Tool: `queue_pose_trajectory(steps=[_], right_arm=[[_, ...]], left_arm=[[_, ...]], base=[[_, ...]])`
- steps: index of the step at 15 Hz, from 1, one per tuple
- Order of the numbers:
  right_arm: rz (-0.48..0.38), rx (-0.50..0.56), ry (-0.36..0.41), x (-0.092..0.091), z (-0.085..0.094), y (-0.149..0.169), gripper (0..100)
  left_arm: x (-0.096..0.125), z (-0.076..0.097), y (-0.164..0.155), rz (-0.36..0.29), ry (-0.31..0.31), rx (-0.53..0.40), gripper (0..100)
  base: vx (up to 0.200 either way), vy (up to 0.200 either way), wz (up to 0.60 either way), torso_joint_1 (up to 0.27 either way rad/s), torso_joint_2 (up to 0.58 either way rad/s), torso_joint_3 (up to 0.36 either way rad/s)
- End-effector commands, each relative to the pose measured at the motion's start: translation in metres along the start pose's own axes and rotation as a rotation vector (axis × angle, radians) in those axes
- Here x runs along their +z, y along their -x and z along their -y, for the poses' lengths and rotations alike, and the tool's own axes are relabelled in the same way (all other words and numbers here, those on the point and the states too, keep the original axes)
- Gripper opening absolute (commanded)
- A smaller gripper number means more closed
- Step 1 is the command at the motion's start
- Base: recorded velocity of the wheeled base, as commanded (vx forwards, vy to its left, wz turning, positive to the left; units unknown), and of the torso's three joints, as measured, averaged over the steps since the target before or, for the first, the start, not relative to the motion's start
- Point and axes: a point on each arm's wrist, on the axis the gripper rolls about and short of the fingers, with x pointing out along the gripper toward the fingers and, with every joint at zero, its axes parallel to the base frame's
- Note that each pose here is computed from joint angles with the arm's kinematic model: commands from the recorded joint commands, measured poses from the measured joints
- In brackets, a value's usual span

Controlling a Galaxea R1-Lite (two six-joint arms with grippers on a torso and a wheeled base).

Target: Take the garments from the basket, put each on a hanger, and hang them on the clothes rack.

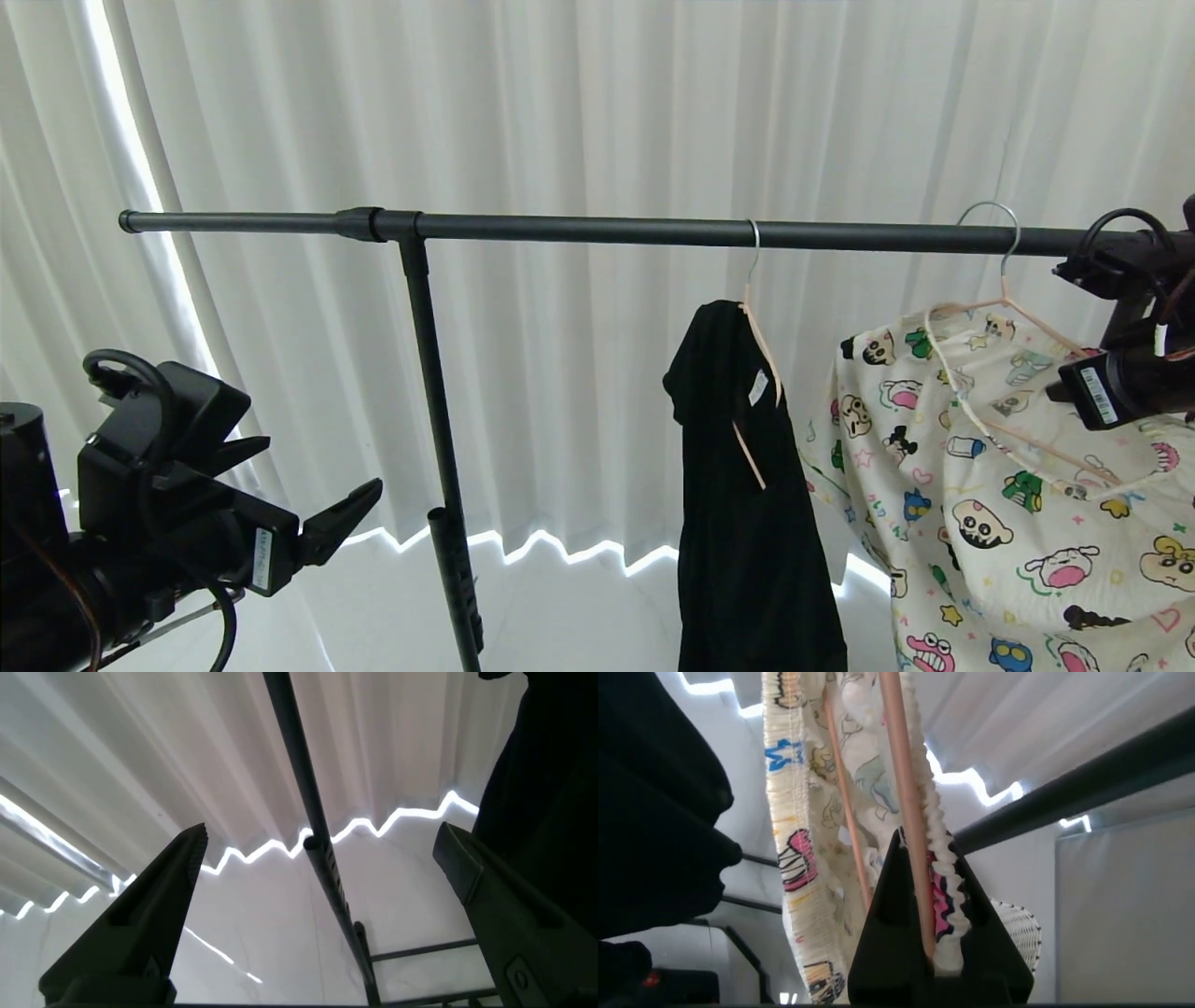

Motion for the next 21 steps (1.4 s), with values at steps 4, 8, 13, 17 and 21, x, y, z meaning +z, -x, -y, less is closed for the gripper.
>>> queue_pose_trajectory(steps=[4,8,13,17,21], right_arm=[[-0.021,0.008,0.006,0.001,-0.002,-0.009,0],[-0.024,0.024,0.019,0.001,-0.007,-0.011,0],[-0.020,0.045,0.037,0.002,-0.015,-0.010,0],[0.001,0.049,0.002,0.004,-0.016,-0.005,100],[0.163,0.069,-0.084,0.007,-0.021,0.044,100]], left_arm=[[0.000,0.001,0.000,-0.001,-0.003,-0.008,100],[-0.001,0.003,0.000,-0.002,-0.005,-0.014,100],[-0.001,0.003,0.000,-0.004,-0.004,-0.015,100],[-0.001,0.003,0.000,-0.005,-0.004,-0.015,100],[0.000,0.000,0.000,-0.001,0.002,0.003,100]], base=[[0.000,0.000,0.00,0.000,0.00,0.000],[0.000,0.000,0.00,0.000,0.00,0.000],[0.000,0.000,0.00,0.000,0.00,0.000],[0.000,0.000,0.00,0.000,0.00,0.000],[0.000,0.000,0.00,0.000,0.00,0.000]])
